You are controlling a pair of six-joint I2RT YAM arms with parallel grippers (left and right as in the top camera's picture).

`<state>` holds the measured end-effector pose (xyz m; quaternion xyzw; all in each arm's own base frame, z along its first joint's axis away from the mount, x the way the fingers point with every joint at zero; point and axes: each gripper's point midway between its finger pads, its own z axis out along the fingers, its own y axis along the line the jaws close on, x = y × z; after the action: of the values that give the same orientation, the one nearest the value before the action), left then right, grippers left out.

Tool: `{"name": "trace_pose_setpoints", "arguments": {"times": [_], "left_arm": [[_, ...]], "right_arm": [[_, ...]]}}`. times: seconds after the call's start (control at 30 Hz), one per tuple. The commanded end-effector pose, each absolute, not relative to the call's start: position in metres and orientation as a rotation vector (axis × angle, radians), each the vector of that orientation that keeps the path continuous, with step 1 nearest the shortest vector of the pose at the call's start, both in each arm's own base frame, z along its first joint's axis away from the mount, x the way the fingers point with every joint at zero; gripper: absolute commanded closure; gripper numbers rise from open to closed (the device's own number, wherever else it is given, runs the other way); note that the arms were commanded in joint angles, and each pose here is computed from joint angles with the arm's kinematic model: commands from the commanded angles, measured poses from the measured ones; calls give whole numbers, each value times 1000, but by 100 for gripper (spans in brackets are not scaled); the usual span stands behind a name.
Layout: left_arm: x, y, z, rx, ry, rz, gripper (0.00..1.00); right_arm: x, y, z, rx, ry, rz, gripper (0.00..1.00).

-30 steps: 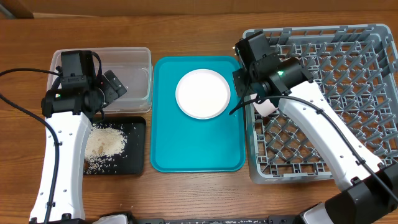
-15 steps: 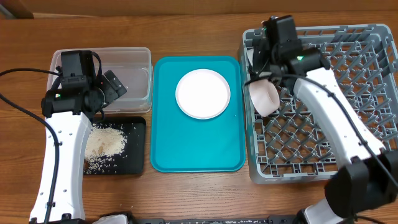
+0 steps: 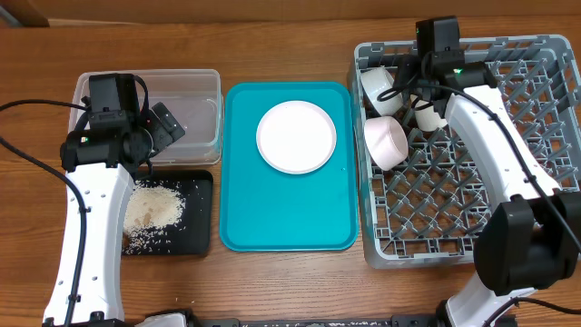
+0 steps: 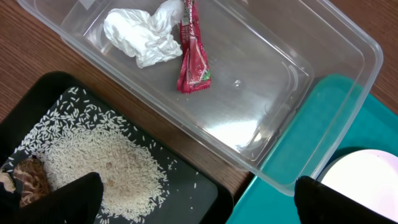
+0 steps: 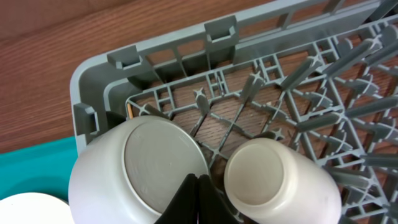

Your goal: Sort waste into correct bins and load items into the dishwasher

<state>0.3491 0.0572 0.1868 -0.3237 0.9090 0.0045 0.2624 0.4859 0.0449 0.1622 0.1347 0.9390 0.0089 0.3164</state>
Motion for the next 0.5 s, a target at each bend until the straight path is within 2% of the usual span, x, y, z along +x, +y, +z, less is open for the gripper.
{"name": "trace_pose_setpoints", "arguments": {"times": [0.0, 0.47], "left_arm": [[352, 58, 194, -888, 2432, -1, 0], [352, 58, 194, -888, 2432, -1, 0]], "right_arm": [[483, 51, 144, 358, 2522, 42, 96], [470, 76, 121, 312, 2636, 210, 93]]}}
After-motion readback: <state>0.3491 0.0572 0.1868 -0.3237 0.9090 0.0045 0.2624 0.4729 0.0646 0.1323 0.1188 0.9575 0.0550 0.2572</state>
